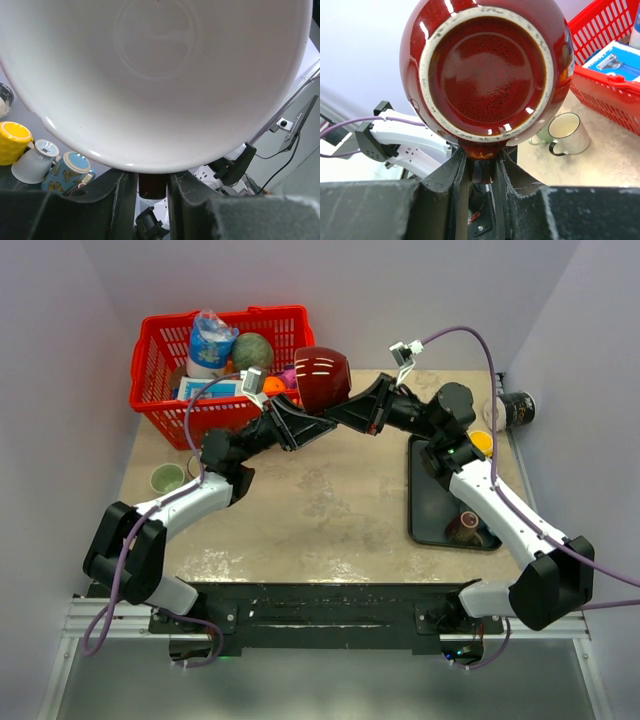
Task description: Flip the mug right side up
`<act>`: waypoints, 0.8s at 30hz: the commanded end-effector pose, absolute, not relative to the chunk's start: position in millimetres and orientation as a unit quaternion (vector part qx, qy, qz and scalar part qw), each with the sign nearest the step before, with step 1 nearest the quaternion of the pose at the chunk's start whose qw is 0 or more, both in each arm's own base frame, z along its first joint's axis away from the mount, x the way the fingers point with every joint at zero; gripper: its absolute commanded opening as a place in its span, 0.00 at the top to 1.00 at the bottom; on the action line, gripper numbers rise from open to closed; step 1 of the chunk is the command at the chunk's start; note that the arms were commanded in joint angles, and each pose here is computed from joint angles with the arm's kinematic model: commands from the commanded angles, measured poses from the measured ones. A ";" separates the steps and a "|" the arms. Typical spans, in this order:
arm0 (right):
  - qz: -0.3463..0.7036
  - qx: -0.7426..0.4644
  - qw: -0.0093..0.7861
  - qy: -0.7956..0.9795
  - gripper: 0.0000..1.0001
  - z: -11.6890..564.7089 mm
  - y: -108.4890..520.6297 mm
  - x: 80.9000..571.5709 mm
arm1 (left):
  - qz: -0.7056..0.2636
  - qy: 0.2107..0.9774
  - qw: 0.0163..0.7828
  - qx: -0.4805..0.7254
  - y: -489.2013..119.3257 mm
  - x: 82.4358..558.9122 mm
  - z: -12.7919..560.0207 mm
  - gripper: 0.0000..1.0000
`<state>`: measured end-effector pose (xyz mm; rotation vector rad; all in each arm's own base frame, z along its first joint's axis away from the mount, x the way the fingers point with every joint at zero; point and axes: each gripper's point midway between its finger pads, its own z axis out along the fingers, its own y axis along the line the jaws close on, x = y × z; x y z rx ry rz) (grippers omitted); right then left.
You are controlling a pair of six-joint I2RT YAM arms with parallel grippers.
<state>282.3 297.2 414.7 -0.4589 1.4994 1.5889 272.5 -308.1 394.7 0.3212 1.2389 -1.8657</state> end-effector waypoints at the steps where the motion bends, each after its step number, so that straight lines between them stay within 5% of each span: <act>1: 0.640 -0.236 0.499 0.533 1.00 466.0 288.4 259.7 | -0.756 0.454 0.452 0.138 -302.3 266.6 419.4 0.81; 4: 0.639 -0.240 0.498 0.535 1.00 463.4 288.8 259.4 | -0.753 0.458 0.454 0.132 -302.5 269.4 418.5 1.00; 18: 0.633 -0.232 0.470 0.570 1.00 440.0 297.1 275.5 | -0.690 0.515 0.498 0.108 -301.2 292.0 403.9 1.00; 22: 0.633 -0.222 0.468 0.576 0.72 436.3 298.9 281.9 | -0.668 0.547 0.494 0.104 -305.2 303.0 398.1 1.00; 23: 0.632 -0.219 0.468 0.578 0.50 434.6 299.6 283.6 | -0.662 0.561 0.487 0.098 -306.3 305.9 392.2 1.00; 24: 0.629 -0.215 0.469 0.582 0.41 433.7 298.9 285.4 | -0.660 0.563 0.488 0.099 -306.2 306.4 391.9 1.00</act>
